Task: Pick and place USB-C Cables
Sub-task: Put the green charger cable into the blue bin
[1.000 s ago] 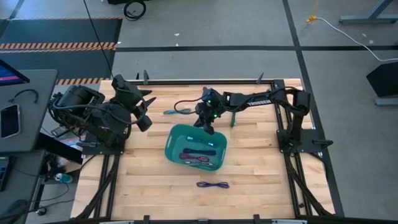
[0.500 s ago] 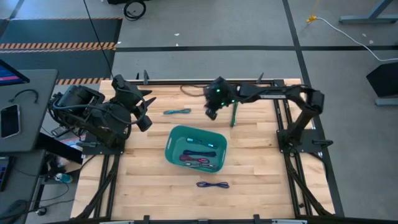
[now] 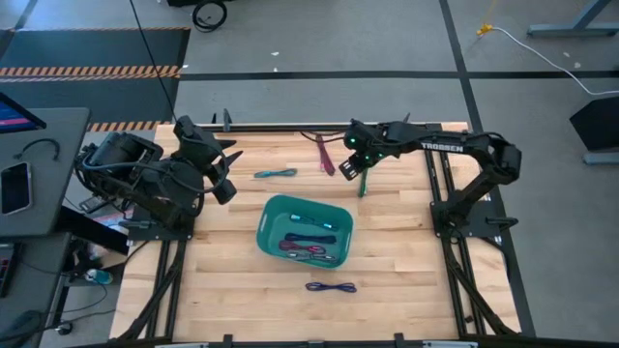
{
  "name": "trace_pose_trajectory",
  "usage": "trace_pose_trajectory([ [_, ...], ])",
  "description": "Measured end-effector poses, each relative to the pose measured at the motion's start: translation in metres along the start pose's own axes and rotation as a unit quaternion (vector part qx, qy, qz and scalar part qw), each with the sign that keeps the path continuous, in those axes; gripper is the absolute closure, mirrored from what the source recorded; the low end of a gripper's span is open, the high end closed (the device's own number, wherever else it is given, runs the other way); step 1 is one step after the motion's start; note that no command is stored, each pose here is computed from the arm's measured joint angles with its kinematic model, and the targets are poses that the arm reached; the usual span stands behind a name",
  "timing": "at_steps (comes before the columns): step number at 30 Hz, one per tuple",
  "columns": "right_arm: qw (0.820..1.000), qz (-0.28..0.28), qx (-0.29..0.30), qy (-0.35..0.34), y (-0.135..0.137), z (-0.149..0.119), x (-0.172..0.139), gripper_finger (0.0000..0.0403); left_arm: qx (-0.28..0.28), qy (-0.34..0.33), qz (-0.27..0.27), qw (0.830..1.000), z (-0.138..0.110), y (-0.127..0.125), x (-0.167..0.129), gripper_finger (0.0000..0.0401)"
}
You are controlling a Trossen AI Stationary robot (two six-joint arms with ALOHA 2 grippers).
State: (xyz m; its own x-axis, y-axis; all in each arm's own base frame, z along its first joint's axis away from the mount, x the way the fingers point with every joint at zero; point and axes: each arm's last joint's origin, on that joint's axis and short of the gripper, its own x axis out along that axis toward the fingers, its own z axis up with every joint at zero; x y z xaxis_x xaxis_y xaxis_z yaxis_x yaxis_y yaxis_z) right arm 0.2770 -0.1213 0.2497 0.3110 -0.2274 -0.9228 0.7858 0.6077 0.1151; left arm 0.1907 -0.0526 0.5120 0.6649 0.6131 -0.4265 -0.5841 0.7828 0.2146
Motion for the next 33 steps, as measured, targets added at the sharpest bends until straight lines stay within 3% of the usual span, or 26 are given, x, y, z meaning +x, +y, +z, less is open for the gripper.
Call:
trace_pose_trajectory([
  [8, 0.995, -0.061, 0.068, 0.049, -0.001, -0.004, 0.028, 0.0202, 0.012, 0.0, 0.0, 1.0, 0.0, 0.0, 0.0, 0.028],
  [14, 0.986, -0.103, 0.082, 0.106, -0.003, -0.01, 0.058, 0.0175, 0.017, 0.0, 0.0, 1.0, 0.0, 0.0, 0.0, 0.028],
  [27, 0.971, -0.147, 0.061, 0.181, -0.003, -0.02, 0.114, 0.0179, 0.026, 0.0, 0.0, 1.0, 0.0, 0.0, 0.0, 0.028],
  [30, 0.971, -0.136, 0.047, 0.19, -0.003, -0.02, 0.117, 0.0204, 0.026, 0.0, 0.0, 1.0, 0.0, 0.0, 0.0, 0.028],
  [33, 0.973, -0.128, 0.038, 0.187, -0.002, -0.02, 0.116, 0.0255, 0.026, 0.0, 0.0, 1.0, 0.0, 0.0, 0.0, 0.028],
])
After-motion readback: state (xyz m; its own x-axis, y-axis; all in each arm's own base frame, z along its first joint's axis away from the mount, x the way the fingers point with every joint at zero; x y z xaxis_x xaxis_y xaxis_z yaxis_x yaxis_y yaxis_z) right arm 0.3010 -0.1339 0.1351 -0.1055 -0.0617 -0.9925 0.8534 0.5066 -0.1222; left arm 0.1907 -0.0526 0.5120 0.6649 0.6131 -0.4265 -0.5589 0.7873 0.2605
